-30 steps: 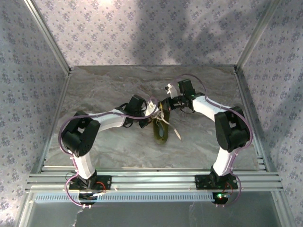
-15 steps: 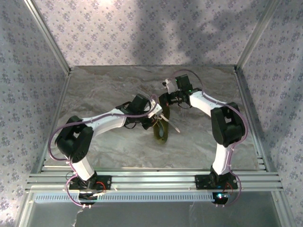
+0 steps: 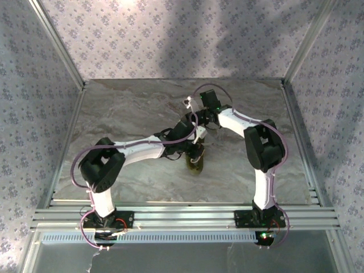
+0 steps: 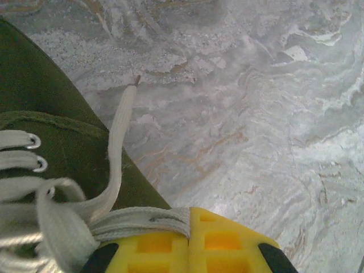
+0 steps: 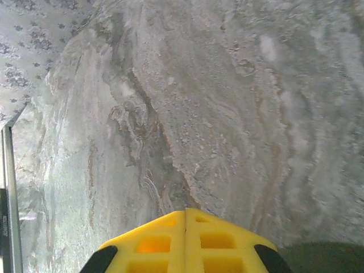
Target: Tie the shoes
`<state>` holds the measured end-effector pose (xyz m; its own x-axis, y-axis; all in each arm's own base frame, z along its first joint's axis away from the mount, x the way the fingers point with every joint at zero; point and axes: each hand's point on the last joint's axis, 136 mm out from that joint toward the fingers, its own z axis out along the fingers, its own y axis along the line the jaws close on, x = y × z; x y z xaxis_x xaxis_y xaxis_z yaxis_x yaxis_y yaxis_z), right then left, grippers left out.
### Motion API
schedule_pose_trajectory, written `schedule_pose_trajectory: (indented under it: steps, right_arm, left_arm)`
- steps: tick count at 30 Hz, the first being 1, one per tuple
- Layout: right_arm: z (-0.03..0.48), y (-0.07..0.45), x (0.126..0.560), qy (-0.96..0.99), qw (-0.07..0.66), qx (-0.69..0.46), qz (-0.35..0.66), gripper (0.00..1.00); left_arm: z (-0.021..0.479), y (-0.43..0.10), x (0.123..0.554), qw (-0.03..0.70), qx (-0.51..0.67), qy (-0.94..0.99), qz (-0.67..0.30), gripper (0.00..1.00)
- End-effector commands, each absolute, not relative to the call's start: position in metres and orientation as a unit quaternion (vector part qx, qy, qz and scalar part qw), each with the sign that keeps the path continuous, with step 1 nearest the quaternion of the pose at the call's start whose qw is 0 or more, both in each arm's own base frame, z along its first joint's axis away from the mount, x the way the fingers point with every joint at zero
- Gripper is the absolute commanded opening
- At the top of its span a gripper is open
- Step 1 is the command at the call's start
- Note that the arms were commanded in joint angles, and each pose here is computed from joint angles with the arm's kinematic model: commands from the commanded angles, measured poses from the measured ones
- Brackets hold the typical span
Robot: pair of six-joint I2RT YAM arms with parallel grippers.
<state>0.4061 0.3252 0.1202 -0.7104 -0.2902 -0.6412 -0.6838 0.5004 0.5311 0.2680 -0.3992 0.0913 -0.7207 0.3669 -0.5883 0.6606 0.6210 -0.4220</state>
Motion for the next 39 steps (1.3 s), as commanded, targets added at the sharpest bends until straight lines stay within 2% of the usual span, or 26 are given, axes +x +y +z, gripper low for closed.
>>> schedule_pose_trajectory:
  steps: [1, 13, 15, 16, 18, 20, 23, 32, 39]
  right_arm:
    - [0.124, 0.340, 0.403, 0.818, 0.237, -0.311, 0.422, 0.00]
    - [0.113, 0.358, 0.402, 0.821, 0.222, -0.314, 0.422, 0.00]
    - [0.114, 0.355, 0.403, 0.826, 0.223, -0.310, 0.414, 0.00]
    - [0.115, 0.354, 0.403, 0.828, 0.224, -0.309, 0.411, 0.02]
    - [0.122, 0.350, 0.405, 0.830, 0.228, -0.303, 0.409, 0.16]
    - [0.136, 0.343, 0.408, 0.832, 0.237, -0.294, 0.407, 0.32]
    - [0.159, 0.330, 0.414, 0.838, 0.249, -0.281, 0.395, 0.44]
    - [0.196, 0.258, 0.420, 0.872, 0.281, -0.229, 0.329, 0.50]
    - [0.169, 0.216, 0.373, 0.847, 0.298, -0.371, 0.235, 0.54]
  left_arm:
    - [0.099, -0.418, 0.276, 0.243, 0.257, 0.866, -0.353, 0.00]
    - [0.079, -0.411, 0.275, 0.250, 0.245, 0.878, -0.326, 0.00]
    - [0.084, -0.405, 0.279, 0.255, 0.245, 0.882, -0.312, 0.16]
    - [0.087, -0.401, 0.281, 0.258, 0.247, 0.883, -0.306, 0.25]
    - [0.098, -0.396, 0.284, 0.265, 0.256, 0.880, -0.300, 0.35]
    - [0.109, -0.390, 0.287, 0.274, 0.264, 0.877, -0.295, 0.41]
    - [0.125, -0.380, 0.291, 0.283, 0.267, 0.872, -0.295, 0.47]
    - [0.159, -0.361, 0.295, 0.301, 0.295, 0.856, -0.299, 0.53]
    - [0.169, -0.326, 0.294, 0.316, 0.386, 0.825, -0.265, 0.55]
